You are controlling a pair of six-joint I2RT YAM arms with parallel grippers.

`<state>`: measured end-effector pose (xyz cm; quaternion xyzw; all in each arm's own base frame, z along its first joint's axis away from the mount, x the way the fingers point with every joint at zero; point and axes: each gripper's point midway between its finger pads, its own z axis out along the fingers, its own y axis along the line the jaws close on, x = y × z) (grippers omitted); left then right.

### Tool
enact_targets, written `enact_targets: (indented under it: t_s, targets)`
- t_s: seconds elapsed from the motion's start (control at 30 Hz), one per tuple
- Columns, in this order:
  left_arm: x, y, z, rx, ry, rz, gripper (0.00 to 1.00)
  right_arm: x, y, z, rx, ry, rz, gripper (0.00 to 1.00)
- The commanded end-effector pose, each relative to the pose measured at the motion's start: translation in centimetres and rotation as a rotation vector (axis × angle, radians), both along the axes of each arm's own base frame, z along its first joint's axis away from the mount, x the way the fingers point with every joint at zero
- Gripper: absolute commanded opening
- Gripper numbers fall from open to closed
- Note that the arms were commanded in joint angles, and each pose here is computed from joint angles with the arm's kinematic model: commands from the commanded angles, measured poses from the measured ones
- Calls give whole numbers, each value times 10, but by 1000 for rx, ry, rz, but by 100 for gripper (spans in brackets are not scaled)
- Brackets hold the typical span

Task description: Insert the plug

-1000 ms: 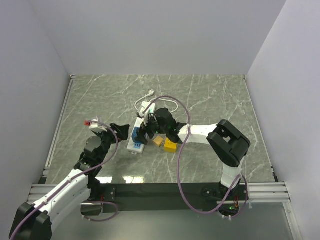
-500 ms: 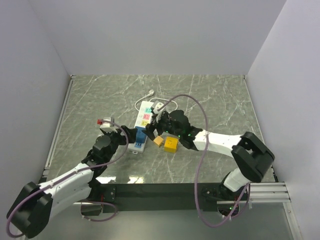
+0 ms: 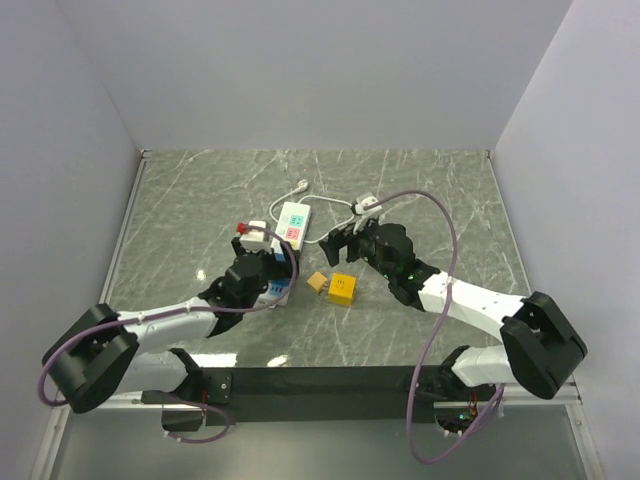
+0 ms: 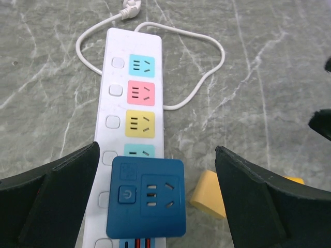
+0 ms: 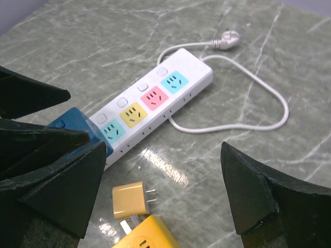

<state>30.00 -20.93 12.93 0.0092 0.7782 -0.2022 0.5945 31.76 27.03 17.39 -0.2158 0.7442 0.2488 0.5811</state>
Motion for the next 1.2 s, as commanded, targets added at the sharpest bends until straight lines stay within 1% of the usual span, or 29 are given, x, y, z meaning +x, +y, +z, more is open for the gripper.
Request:
enact_targets:
  t_s: [0.0,0.1,0.23,0.3,0.4,0.47,0.5,0.53,0.57,0.63,0.67,0.73,0.8,0.87,1.0,1.17]
  targets:
    - [12,2,4,85,-19,81,99,-2,-12,-5,54,68,-92,96]
    - [10,3,-7,118,6,106,99,-8,-21,-19,74,149,-160,93]
    - [6,7,-18,164,28,139,100,-20,-33,-33,49,214,-251,91]
    - [5,11,-23,177,43,169,99,-34,-32,-37,17,233,-269,91]
    - [1,8,-28,186,48,165,99,-51,-31,-44,-11,261,-284,91]
    - [0,8,-31,191,51,163,98,-60,-31,-54,-14,295,-282,91]
    - [0,8,-33,198,55,166,97,-62,-31,-56,8,317,-286,91]
    - [0,9,-34,198,53,169,94,-65,-31,-62,8,335,-284,91]
    - [-1,8,-36,203,55,167,85,-67,-33,-68,4,350,-294,91]
    - [-1,9,-38,210,53,167,73,-72,-36,-79,-8,386,-309,91]
    - [-1,8,-38,209,52,163,69,-73,-36,-81,-10,397,-311,91]
    - [-1,6,-38,207,47,153,67,-78,-35,-87,-24,422,-309,91]
    - [-2,7,-40,213,49,147,60,-82,-33,-93,-26,444,-313,90]
    - [-5,6,-42,209,52,140,56,-84,-31,-97,-24,453,-309,90]
    - [-11,3,-48,193,73,125,54,-86,-22,-100,8,471,-284,89]
    - [-20,0,-54,191,96,133,52,-86,-18,-107,-15,489,-285,89]
